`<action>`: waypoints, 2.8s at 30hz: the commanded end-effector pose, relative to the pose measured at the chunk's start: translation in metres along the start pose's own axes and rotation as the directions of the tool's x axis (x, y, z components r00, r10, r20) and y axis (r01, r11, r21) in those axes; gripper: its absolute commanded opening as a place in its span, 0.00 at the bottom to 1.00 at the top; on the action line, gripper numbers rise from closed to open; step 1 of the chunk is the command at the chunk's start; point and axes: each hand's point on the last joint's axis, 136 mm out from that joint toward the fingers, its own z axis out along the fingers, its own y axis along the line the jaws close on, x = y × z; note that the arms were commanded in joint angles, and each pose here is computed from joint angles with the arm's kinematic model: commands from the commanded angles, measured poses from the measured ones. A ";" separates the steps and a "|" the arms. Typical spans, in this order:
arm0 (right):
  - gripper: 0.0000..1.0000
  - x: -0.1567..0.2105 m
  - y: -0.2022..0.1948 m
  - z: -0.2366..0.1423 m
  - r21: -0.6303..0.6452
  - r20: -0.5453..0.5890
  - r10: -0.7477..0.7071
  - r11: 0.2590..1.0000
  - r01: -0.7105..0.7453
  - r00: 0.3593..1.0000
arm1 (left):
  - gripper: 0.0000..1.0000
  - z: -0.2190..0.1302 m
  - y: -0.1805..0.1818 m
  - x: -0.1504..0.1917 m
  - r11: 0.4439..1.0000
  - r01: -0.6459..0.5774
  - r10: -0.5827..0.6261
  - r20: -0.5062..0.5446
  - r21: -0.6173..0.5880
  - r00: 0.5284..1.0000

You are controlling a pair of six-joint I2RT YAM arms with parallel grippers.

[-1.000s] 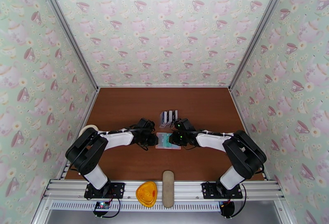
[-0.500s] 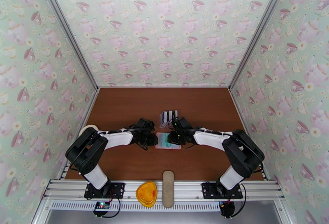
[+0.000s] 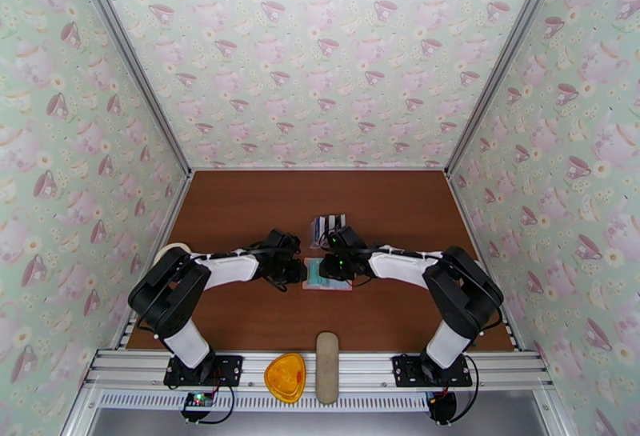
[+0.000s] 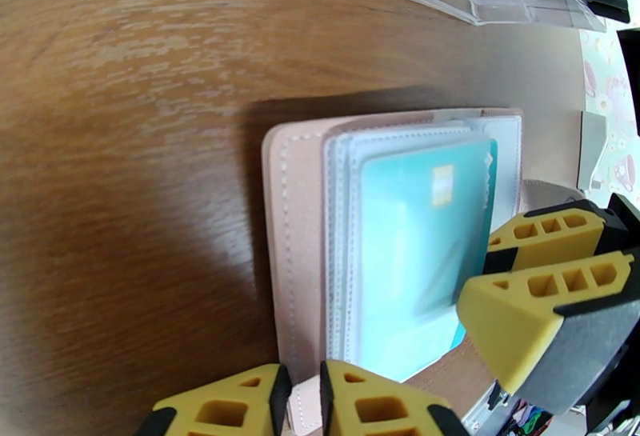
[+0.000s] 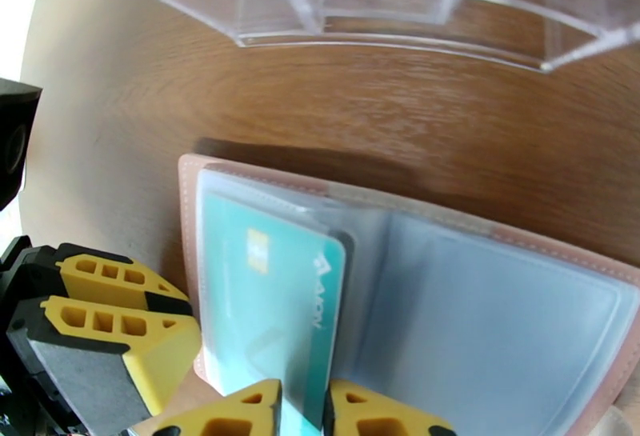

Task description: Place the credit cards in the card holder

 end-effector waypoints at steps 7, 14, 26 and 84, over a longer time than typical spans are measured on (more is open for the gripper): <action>0.26 0.001 0.020 0.006 -0.035 -0.021 -0.034 0.999 0.033 0.999 | 0.23 0.014 0.050 0.022 0.981 0.044 -0.058 -0.070 -0.188 0.996; 0.36 -0.002 0.013 -0.008 0.024 0.005 -0.043 0.999 0.043 0.999 | 0.23 0.005 0.055 0.008 0.979 0.037 -0.049 -0.054 -0.203 0.997; 0.50 -0.009 -0.007 -0.043 0.168 0.064 -0.092 0.983 0.080 0.994 | 0.25 -0.013 0.035 -0.015 0.985 0.008 -0.011 -0.016 -0.170 1.000; 0.44 -0.007 -0.040 -0.003 0.225 -0.048 -0.070 0.971 0.079 0.996 | 0.31 -0.001 0.011 0.035 0.998 -0.022 0.018 -0.067 -0.065 0.998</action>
